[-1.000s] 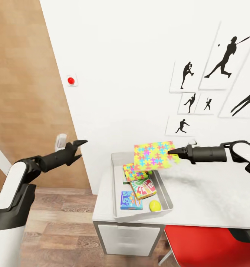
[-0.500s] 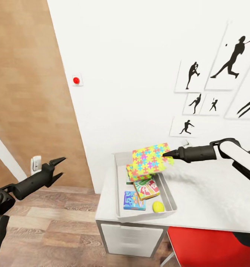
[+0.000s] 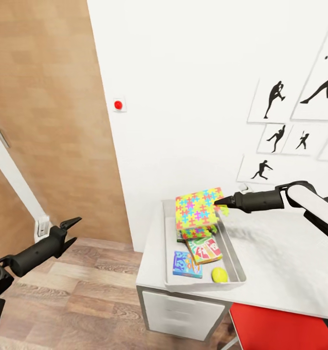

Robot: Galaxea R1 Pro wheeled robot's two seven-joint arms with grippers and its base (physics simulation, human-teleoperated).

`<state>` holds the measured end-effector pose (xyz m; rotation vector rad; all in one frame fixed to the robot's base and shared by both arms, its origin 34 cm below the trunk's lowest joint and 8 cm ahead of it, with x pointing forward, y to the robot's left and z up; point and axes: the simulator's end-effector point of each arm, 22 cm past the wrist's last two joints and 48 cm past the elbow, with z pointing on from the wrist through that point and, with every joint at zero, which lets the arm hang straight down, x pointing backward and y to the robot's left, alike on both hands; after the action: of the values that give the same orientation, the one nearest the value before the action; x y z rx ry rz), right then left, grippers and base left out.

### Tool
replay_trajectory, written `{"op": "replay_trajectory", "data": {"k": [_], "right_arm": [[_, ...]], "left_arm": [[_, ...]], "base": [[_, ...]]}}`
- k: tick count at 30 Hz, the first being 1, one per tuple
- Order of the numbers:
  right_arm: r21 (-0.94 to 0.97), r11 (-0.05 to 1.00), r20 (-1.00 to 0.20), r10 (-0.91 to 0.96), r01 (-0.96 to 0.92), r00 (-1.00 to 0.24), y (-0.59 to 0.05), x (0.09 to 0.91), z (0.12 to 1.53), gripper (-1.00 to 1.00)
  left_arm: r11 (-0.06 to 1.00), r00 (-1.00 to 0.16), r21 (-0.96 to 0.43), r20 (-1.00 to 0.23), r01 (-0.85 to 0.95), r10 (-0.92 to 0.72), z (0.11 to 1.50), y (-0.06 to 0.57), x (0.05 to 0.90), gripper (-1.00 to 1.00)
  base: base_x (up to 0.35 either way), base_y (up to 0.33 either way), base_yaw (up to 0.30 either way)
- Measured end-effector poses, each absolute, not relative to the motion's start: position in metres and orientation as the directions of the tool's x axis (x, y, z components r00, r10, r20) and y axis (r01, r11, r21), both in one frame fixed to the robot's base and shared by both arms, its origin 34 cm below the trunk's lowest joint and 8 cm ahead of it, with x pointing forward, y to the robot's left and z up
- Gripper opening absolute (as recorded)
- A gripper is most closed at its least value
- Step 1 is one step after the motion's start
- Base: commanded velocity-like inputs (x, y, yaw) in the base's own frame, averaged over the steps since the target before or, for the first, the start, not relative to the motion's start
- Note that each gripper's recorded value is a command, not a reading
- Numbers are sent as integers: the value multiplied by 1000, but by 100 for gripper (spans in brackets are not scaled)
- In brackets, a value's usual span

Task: Put all the toys in the child's room - the three board games (two on the bed and one on the table), the two jigsaw puzzles on the table, and the tennis ball on the table - inside the toy box on the table in the child's room.

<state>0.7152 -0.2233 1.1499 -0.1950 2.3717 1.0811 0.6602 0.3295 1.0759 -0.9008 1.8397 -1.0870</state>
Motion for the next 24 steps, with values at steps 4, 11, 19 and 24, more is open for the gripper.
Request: {"op": "replay_trajectory", "data": {"k": [4,11,19,24], "right_arm": [[662,669,-519,83,-338,-851,-223,717,1153,-100],[669,657,-526,86,-349,-846,-224,717,1160,-100],[681,632,-531,79,-370,-844,-224,712,1165,-100],[667,643,-535,62,-376,-842,-224,712,1159,-100]], "left_arm": [[387,-429,-902,-278,-191,-860,1067,331,655,100],[394,-433,-890,-270,-228,-860,1050,334,644,100],[401,-428,-879,-269,-257,-863,1037,339,635,100],[420,-427,-866,-283,-271,-859,1031,341,633,100]], "base": [[0,0,33],[0,0,11],[87,-83,3],[143,-117,1]]}}
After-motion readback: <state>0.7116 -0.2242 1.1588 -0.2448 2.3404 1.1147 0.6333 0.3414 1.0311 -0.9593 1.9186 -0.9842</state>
